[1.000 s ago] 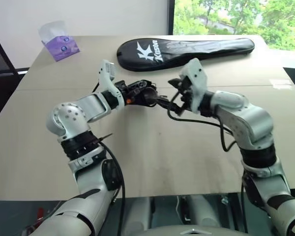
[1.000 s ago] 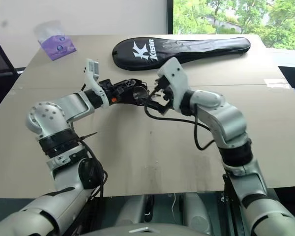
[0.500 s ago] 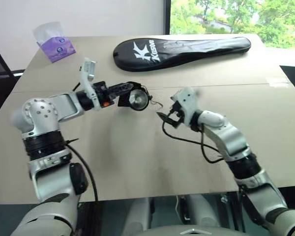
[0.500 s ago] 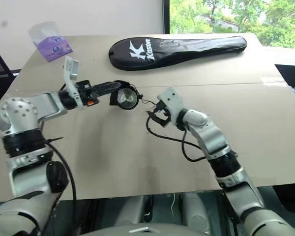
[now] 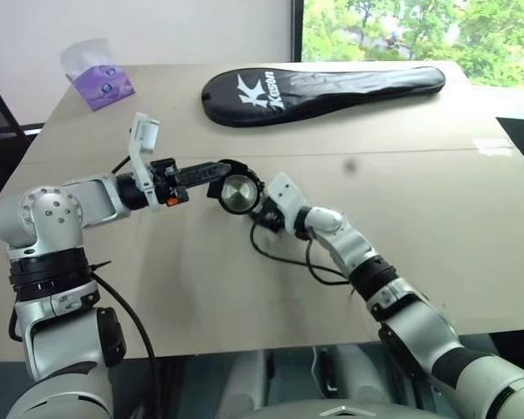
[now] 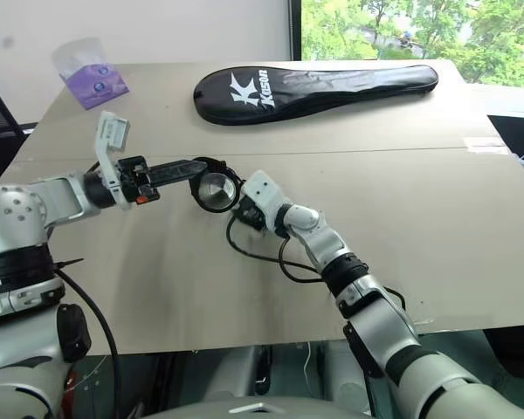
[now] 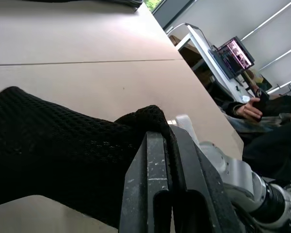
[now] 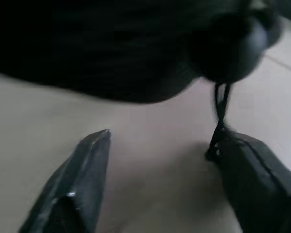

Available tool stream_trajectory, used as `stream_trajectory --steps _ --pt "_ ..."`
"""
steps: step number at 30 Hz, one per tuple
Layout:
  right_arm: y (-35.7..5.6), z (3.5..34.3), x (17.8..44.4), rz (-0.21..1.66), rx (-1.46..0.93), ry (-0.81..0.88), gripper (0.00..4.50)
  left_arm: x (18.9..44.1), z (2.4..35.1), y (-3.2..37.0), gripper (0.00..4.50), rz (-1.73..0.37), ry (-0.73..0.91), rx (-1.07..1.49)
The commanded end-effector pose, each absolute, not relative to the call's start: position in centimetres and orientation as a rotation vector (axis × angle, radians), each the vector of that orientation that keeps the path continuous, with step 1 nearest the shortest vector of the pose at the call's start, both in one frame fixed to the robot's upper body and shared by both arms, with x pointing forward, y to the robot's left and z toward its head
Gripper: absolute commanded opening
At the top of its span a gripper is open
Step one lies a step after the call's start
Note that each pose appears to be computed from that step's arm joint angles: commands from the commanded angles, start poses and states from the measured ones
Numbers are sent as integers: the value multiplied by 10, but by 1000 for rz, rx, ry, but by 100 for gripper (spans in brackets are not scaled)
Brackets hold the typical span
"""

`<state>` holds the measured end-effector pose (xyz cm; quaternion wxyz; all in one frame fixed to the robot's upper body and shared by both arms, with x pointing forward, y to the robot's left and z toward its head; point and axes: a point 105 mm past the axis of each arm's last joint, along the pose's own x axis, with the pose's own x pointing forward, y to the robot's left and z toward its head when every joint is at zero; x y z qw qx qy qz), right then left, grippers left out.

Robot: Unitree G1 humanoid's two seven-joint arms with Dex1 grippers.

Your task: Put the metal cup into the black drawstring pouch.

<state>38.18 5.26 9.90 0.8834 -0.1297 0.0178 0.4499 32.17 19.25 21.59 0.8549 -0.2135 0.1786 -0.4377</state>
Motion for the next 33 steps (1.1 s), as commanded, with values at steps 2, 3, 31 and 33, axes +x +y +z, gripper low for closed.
stream_trajectory --steps 2,3,31,33 --pt "43 97 390 878 -282 -1 129 313 226 197 0 -931 327 -394" --pt "41 97 390 872 -292 -8 85 312 225 198 0 -929 324 -395" --pt "-33 340 332 673 -587 -572 0 332 249 161 308 -903 -82 -364" --pt "-31 344 328 688 -583 -578 0 333 264 147 308 -932 -139 -332"
